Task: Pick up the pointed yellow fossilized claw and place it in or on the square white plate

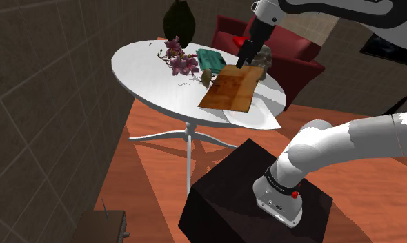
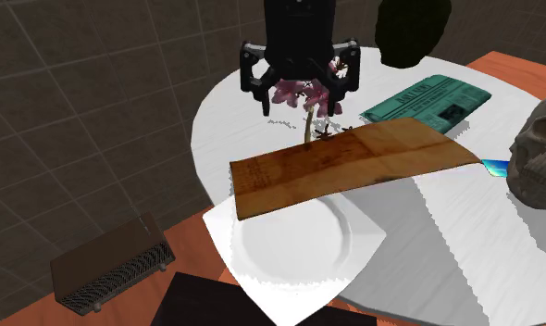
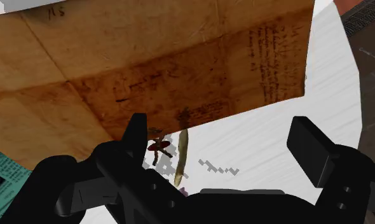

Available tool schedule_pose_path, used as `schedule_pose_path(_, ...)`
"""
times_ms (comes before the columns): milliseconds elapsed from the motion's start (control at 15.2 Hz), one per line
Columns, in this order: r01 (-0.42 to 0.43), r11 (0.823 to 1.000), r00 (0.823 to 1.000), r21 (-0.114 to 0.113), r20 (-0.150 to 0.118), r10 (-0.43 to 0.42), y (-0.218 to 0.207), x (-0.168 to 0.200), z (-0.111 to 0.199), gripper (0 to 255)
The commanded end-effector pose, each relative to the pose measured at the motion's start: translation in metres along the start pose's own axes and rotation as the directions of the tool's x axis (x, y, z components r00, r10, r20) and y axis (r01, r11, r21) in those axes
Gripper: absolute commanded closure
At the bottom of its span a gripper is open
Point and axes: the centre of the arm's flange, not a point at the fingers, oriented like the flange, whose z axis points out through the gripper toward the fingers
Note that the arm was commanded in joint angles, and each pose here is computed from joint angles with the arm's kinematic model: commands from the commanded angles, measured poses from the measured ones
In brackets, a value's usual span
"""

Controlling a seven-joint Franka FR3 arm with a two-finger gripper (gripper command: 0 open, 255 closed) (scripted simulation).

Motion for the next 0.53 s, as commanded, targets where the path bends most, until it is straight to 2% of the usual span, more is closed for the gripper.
schedule_pose_path(0,0.000,1.000,1.000,0.000,0.000,0.000,0.000,0.000,0.000,0)
schedule_pose_path(462,-0.060,0.996,0.989,0.065,0.141,0.050,0.025,0.102,0.044,0)
